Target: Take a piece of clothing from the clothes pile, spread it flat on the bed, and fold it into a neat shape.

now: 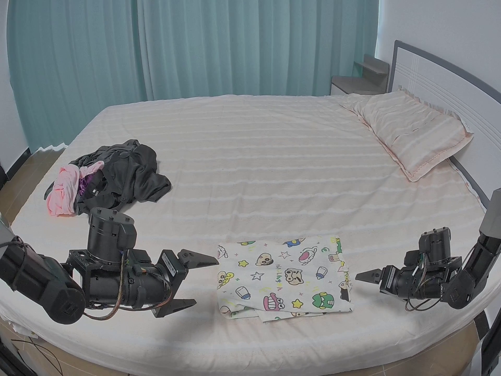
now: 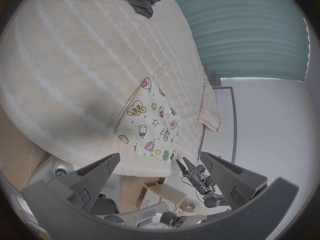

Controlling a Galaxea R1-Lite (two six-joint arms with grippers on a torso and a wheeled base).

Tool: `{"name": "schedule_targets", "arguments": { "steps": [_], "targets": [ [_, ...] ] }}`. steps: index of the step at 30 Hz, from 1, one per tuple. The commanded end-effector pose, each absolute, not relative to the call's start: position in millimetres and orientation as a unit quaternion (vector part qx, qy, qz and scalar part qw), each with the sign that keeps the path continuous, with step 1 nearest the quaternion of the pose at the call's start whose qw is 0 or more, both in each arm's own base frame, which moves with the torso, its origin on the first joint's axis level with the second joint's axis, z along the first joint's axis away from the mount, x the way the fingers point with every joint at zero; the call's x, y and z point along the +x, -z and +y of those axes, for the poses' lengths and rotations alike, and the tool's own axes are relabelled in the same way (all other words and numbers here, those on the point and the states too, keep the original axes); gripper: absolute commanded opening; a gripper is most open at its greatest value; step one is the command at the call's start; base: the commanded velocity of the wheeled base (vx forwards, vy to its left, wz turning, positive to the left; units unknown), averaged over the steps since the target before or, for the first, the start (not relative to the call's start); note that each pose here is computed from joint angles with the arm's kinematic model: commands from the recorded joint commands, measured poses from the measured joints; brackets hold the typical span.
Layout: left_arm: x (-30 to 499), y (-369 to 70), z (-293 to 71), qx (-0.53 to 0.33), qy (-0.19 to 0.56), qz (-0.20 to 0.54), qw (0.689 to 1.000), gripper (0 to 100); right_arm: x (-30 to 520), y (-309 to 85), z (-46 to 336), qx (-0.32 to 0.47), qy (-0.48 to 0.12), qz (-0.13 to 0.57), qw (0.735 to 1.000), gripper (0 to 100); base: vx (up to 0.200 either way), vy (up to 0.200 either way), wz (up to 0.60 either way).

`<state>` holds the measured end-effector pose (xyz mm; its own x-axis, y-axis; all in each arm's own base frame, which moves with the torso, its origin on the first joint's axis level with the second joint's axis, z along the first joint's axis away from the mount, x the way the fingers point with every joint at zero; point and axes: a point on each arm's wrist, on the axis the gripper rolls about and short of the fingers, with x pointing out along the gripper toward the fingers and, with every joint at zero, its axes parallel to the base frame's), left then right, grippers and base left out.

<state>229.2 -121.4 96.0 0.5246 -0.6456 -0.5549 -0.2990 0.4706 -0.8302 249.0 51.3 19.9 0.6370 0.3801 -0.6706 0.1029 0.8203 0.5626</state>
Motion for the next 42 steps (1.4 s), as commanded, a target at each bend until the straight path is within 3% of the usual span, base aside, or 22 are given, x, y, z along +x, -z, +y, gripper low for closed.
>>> {"name": "schedule_targets", "arguments": {
  "steps": [1,15,24,25,42],
  "targets": [
    [229,-93,-121,-0.499,0.126,0.483,0.708,100,242,-13,54,0.273,-0.092,0.439,0.851,100,0.0,0.0,0.0],
    [229,-90,-121,-0.498,0.126,0.489,0.705,100,236,7,91,0.241,-0.152,0.443,0.85,100,0.0,0.0,0.0],
    [230,-86,-122,-0.496,0.121,0.494,0.704,100,221,15,88,0.233,-0.15,0.443,0.853,100,0.0,0.0,0.0],
    [230,-86,-122,-0.496,0.121,0.494,0.704,100,221,15,88,0.233,-0.151,0.442,0.853,0,0.0,0.0,0.0],
    [231,-85,-122,-0.495,0.118,0.496,0.703,100,213,16,66,0.202,-0.135,0.444,0.862,0,0.0,0.0,0.0]
  ]
}}
